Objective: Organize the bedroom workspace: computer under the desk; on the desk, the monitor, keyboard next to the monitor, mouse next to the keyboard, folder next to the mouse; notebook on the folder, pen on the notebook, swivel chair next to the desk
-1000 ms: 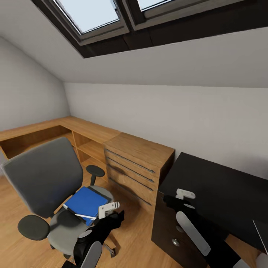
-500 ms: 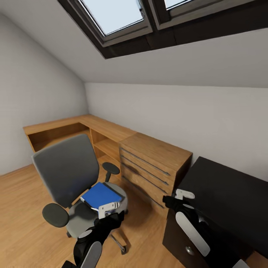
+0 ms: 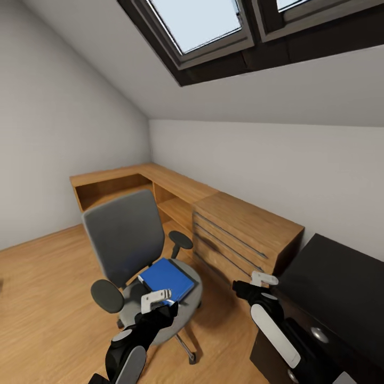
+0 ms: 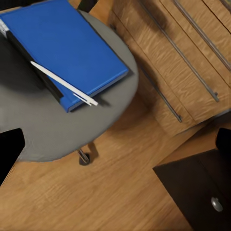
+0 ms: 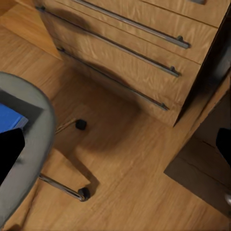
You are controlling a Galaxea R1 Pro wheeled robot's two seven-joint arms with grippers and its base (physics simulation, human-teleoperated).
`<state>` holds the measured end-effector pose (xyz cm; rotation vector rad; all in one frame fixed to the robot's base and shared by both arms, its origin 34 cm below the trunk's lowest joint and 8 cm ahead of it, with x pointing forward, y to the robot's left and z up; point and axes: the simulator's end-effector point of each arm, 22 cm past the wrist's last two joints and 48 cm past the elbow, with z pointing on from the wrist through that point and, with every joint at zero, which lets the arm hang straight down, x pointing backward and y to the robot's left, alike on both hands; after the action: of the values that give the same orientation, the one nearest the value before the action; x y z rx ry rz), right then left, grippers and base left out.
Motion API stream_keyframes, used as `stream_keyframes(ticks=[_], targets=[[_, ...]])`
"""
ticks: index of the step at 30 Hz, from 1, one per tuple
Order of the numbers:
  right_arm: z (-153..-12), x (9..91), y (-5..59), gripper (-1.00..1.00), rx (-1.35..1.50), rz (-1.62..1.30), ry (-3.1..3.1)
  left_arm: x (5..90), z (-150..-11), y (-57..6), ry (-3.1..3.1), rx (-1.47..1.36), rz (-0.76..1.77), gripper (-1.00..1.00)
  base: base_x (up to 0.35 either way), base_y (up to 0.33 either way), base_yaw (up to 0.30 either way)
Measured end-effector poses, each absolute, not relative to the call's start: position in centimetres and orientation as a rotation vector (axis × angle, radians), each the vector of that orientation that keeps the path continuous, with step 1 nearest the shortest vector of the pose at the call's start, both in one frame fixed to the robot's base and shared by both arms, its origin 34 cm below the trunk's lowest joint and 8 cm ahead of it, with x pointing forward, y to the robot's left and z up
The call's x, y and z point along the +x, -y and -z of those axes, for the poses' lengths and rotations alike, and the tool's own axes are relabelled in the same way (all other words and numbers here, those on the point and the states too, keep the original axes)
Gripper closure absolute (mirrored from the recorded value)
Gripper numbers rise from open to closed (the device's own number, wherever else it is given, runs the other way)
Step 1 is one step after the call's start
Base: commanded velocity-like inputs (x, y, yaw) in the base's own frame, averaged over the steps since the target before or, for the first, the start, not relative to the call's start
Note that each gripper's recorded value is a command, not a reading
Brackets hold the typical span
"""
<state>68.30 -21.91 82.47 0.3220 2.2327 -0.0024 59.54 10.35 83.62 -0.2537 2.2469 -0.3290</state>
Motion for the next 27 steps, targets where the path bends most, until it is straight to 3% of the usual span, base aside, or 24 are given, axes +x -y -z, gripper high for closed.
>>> stream_keyframes(ticks=[27], targets=[[-82.6, 68.2, 22.2, -1.0, 0.32, 0.014, -2.229, 59.2, -81.7, -11.1, -2.273, -0.274, 0.286, -1.0, 0.0, 0.0, 0.284]])
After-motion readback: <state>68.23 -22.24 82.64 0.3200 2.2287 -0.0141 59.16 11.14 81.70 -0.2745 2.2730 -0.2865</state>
